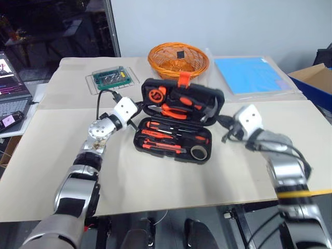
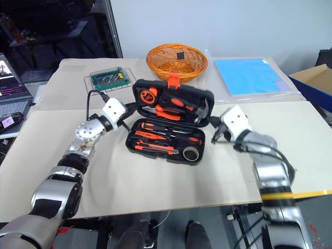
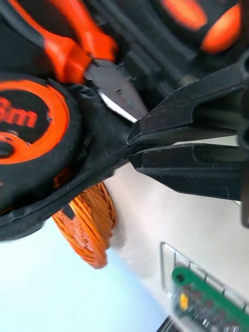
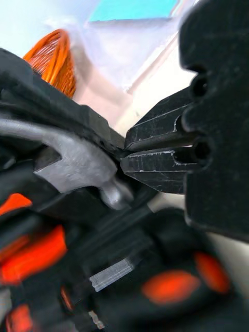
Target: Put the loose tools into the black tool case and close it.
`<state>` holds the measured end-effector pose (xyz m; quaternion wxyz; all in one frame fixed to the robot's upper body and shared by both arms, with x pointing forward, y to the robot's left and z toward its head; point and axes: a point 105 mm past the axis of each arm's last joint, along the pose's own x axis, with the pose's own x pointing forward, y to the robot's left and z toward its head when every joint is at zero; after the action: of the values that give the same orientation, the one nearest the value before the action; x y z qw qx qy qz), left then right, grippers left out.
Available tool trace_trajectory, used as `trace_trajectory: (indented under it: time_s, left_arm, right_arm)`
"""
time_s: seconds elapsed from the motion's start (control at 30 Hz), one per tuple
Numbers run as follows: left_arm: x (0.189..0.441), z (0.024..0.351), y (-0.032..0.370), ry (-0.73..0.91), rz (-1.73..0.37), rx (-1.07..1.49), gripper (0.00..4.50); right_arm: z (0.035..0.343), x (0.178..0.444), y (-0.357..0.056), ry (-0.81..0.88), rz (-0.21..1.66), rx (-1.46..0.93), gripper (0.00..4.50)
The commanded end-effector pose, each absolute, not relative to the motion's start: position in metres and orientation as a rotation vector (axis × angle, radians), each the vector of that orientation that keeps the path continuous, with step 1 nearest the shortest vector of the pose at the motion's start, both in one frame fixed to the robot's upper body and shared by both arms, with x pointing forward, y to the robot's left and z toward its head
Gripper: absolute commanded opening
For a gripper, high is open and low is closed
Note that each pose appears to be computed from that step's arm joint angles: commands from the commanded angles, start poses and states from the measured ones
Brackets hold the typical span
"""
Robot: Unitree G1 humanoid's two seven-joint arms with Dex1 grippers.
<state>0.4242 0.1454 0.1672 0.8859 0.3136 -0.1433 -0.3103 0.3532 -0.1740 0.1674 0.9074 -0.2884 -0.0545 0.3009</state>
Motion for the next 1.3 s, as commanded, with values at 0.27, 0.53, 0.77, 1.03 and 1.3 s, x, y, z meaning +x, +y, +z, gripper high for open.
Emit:
trace_trajectory:
  time_s: [0.27,0.53,0.77,1.03,1.3]
  left_arm:
    - [0.347,0.138,0.224,0.404,-1.059,0.258,2.07]
    - [0.295,0.174,0.222,0.51,-1.306,0.207,4.36]
    - [0.275,0.175,0.188,0.432,-1.407,0.299,4.36]
    - [0.282,0.187,0.158,0.281,-1.383,0.351,4.36]
    - [0.298,0.187,0.138,0.231,-1.314,0.33,4.36]
  right_arm:
    - [0.155,0.259,-0.198,0.198,0.789,-0.712,1.6]
    - [0.147,0.201,-0.147,0.338,1.06,-0.456,0.93]
    - [0.102,0.228,-0.108,0.409,0.996,-0.506,0.04]
    - [0.121,0.318,-0.118,0.357,0.526,-0.345,0.04]
    - [0.154,0.412,-0.121,0.211,0.328,-0.366,0.04]
